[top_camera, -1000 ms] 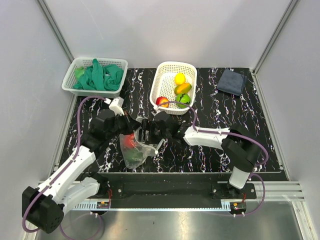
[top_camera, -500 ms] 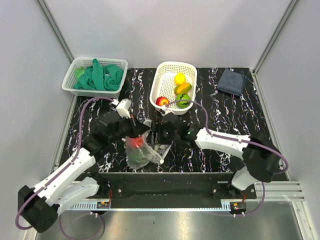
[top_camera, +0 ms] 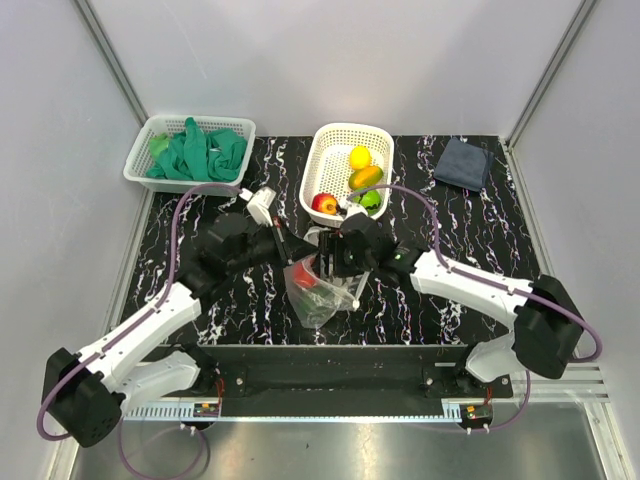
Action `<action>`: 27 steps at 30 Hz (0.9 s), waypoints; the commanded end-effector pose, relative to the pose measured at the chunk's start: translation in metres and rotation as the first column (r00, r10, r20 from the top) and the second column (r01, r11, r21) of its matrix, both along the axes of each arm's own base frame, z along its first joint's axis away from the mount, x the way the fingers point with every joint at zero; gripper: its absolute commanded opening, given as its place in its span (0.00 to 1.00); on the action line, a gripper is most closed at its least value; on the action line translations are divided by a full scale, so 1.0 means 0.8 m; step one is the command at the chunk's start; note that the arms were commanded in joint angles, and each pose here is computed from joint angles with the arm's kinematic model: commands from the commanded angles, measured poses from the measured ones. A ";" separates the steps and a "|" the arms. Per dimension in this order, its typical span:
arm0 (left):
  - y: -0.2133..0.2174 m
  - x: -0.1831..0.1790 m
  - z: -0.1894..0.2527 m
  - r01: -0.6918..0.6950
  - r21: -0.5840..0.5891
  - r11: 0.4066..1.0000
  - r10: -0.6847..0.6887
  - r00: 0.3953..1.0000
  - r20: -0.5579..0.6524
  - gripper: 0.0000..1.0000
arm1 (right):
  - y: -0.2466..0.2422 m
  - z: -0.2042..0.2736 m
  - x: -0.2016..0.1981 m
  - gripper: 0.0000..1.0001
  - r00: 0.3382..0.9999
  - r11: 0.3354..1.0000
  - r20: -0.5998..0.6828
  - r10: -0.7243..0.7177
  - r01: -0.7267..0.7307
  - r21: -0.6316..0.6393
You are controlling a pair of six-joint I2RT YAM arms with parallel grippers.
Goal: Open the zip-top bag and remove the fake food
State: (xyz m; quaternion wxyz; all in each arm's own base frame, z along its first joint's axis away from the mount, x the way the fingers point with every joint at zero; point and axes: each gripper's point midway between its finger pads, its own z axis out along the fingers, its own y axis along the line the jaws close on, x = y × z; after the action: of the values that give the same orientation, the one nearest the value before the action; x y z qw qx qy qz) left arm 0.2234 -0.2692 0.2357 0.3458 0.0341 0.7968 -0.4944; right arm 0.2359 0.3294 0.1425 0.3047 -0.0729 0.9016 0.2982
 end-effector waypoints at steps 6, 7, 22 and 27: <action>0.036 0.025 -0.043 -0.079 0.034 0.996 0.079 0.997 0.003 0.00 | 0.054 0.018 0.011 0.66 0.995 0.994 -0.044 0.094 -0.091 0.064; 0.042 0.025 -0.053 -0.091 0.047 0.995 0.091 0.996 -0.005 0.00 | 0.055 0.013 0.015 0.66 0.995 0.995 -0.046 0.088 -0.085 0.055; 0.065 0.019 -0.091 -0.141 0.092 0.986 0.142 0.990 -0.002 0.00 | 0.074 -0.076 0.046 0.76 0.993 0.998 -0.118 0.018 -0.026 -0.065; 0.070 0.018 -0.097 -0.152 0.105 0.983 0.153 0.988 0.001 0.00 | 0.084 -0.096 0.040 0.86 0.987 0.996 -0.159 0.038 -0.049 -0.068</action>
State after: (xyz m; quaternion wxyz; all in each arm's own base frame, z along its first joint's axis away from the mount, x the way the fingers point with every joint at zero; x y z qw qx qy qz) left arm 0.2308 -0.2144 0.1440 0.3382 -0.0220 0.8428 -0.4181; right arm 0.2613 0.3780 0.0598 0.2152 -0.0818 0.9386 0.2571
